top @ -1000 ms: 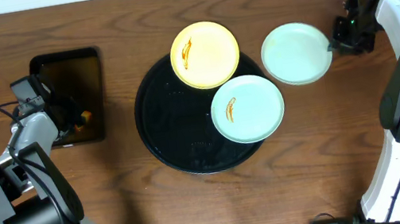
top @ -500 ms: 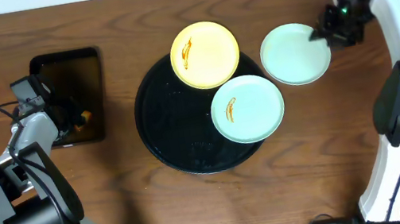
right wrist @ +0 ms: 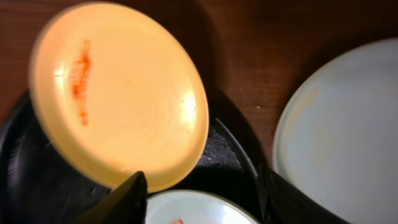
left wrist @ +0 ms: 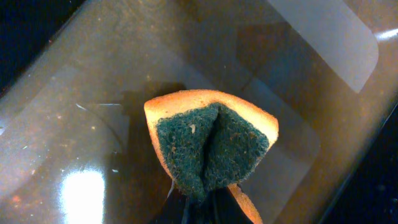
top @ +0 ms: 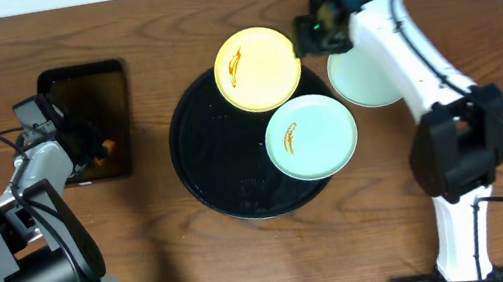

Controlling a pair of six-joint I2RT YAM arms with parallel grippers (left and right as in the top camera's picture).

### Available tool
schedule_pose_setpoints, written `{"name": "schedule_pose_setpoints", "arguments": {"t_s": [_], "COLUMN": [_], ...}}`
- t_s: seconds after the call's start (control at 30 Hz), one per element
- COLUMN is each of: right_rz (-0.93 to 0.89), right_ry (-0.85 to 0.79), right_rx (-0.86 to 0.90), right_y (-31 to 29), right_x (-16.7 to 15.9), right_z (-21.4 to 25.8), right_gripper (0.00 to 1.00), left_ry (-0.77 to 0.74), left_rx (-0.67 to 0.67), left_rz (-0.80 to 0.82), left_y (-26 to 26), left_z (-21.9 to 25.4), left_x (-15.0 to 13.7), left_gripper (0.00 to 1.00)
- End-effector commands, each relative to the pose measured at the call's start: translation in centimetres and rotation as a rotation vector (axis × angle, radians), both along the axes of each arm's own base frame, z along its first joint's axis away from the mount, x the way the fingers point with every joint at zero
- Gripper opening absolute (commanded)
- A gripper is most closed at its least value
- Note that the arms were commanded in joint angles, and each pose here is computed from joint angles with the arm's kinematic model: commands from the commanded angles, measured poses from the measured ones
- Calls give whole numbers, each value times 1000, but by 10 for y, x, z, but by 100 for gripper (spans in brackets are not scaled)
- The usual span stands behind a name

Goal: Clean dirty plates on tray and stack at the side
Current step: 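Move the right gripper to the yellow plate rim and grip it, then drag the yellow plate toward the round tray's center with the right gripper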

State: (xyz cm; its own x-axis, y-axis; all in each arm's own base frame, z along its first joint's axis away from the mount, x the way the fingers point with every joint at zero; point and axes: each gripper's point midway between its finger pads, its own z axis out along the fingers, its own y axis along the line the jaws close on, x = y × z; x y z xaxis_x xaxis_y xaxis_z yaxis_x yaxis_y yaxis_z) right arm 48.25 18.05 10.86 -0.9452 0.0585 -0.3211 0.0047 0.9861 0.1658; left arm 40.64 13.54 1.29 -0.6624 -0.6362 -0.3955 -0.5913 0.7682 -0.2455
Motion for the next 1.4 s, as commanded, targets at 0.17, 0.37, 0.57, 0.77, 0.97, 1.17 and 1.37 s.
{"name": "schedule_pose_setpoints", "arguments": {"t_s": [0.17, 0.37, 0.57, 0.77, 0.97, 1.17, 1.37], "right_rz": [-149, -142, -134, -105, -18, 90, 174], "right_ry": [30, 68, 81, 111, 113, 113, 77], "right_rx": [-189, -175, -160, -79, 18, 159, 245], "right_y": [1, 6, 10, 27, 51, 82, 97], "right_x": [0, 0, -2, -6, -6, -11, -14], "right_z": [-62, -86, -91, -92, -90, -72, -40], "right_gripper": [48, 45, 27, 3, 1, 1, 1], "left_ry": [33, 33, 33, 32, 29, -31, -117], "left_rx": [9, 9, 9, 9, 8, -27, 10], "left_rz": [-8, -8, -8, -8, -9, -38, -43], "left_y": [2, 2, 2, 2, 2, -6, -3], "left_z": [-8, -8, -8, -8, -8, 6, 44], "left_x": [-7, -7, -7, -7, -6, 4, 10], "left_gripper": [8, 8, 9, 8, 8, 8, 7]}}
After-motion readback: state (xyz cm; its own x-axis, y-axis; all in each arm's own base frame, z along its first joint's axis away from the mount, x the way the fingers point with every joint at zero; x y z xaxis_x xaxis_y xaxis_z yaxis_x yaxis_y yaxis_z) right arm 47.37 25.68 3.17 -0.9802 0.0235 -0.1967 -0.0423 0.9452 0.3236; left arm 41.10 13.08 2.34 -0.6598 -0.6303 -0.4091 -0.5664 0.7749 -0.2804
